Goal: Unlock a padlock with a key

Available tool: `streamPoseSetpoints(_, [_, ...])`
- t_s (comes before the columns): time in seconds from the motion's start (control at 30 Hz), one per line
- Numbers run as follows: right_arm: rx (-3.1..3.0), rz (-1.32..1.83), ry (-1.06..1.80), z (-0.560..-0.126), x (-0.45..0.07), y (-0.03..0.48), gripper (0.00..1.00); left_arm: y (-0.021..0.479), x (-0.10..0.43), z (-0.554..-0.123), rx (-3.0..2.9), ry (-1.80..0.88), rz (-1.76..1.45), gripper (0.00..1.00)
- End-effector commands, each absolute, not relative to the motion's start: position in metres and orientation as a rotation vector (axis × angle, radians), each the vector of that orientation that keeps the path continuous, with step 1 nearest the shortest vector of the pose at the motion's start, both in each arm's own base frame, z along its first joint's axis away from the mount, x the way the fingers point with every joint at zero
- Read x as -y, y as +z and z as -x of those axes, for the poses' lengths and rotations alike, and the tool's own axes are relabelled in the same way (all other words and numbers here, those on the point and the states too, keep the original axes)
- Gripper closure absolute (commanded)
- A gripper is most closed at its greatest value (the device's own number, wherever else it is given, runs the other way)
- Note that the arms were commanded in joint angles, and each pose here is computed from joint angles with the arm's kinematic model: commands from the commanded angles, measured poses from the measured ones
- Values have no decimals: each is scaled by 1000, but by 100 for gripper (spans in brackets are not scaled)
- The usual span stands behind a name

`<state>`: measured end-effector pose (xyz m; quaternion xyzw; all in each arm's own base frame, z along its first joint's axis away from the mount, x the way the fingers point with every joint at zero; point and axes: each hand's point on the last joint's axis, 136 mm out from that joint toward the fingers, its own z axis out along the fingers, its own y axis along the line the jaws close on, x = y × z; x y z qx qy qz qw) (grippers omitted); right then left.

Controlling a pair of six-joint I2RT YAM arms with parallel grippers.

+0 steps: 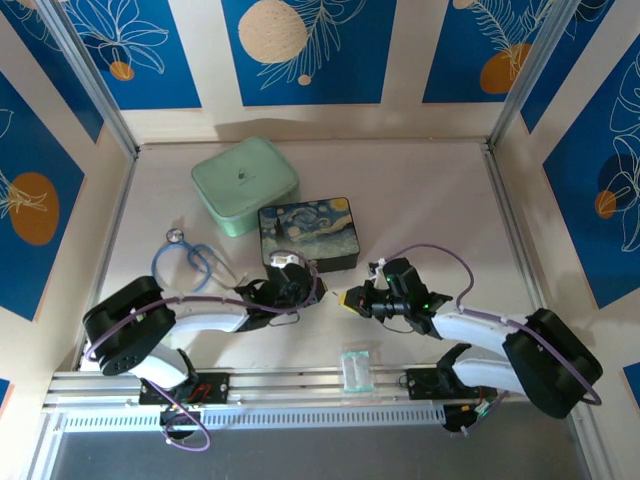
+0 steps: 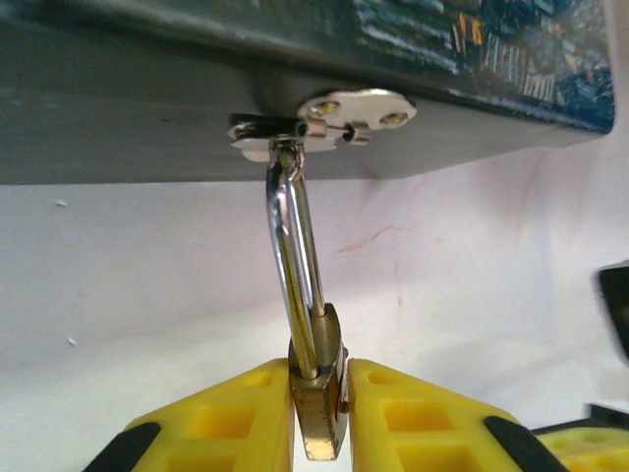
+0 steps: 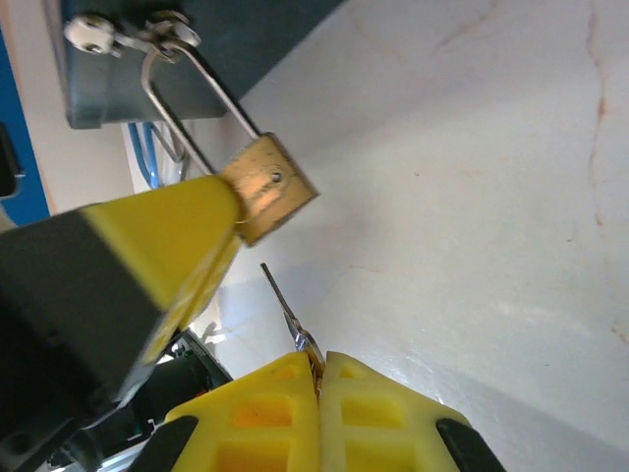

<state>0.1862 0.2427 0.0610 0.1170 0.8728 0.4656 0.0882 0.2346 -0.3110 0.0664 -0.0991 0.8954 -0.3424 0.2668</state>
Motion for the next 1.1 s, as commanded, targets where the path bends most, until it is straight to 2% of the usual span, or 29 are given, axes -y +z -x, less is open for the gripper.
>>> streamPoseSetpoints(0.0, [-2597, -351, 1467, -184, -249, 62, 100, 77, 318, -236, -2401, -1020, 313, 81])
streamPoseSetpoints(0.23, [-2594, -354, 1475, -183, -249, 62, 100, 65, 321, -235, -2400, -1075, 374, 86])
streamPoseSetpoints(0.5, [-2608, -427, 1587, -184, -249, 55, 100, 69, 323, -236, -2378, -1123, 434, 100])
streamPoseSetpoints(1.07, [-2629, -525, 1743, -189, -246, 47, 100, 78, 324, -237, -2333, -1209, 527, 100])
